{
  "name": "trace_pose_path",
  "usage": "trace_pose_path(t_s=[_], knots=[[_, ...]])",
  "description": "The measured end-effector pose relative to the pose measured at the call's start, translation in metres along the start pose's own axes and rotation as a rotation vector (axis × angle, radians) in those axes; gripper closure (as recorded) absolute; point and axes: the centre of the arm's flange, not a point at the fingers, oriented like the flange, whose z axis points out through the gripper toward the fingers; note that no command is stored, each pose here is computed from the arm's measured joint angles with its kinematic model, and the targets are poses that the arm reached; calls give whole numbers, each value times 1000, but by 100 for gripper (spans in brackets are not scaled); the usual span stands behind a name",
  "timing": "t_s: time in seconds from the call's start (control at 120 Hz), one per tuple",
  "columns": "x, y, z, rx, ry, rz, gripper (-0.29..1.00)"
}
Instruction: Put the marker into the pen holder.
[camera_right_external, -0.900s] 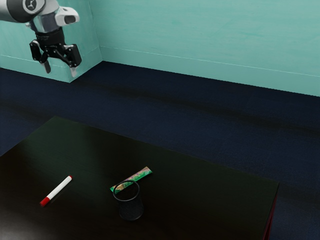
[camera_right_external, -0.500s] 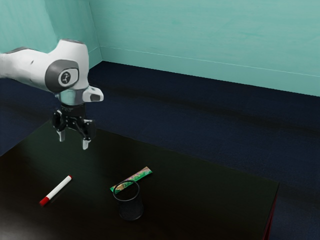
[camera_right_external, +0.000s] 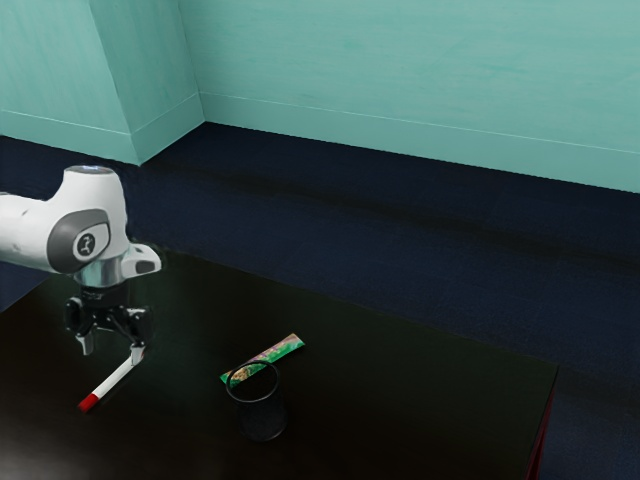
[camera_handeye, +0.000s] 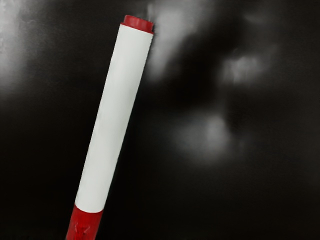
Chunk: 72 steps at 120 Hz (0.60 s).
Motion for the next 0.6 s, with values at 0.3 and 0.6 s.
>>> trace_pose_path(t_s=[0.3, 0.6], knots=[[-2, 1, 28, -9, 39, -14, 0], [38, -31, 52, -12, 40, -63, 1]])
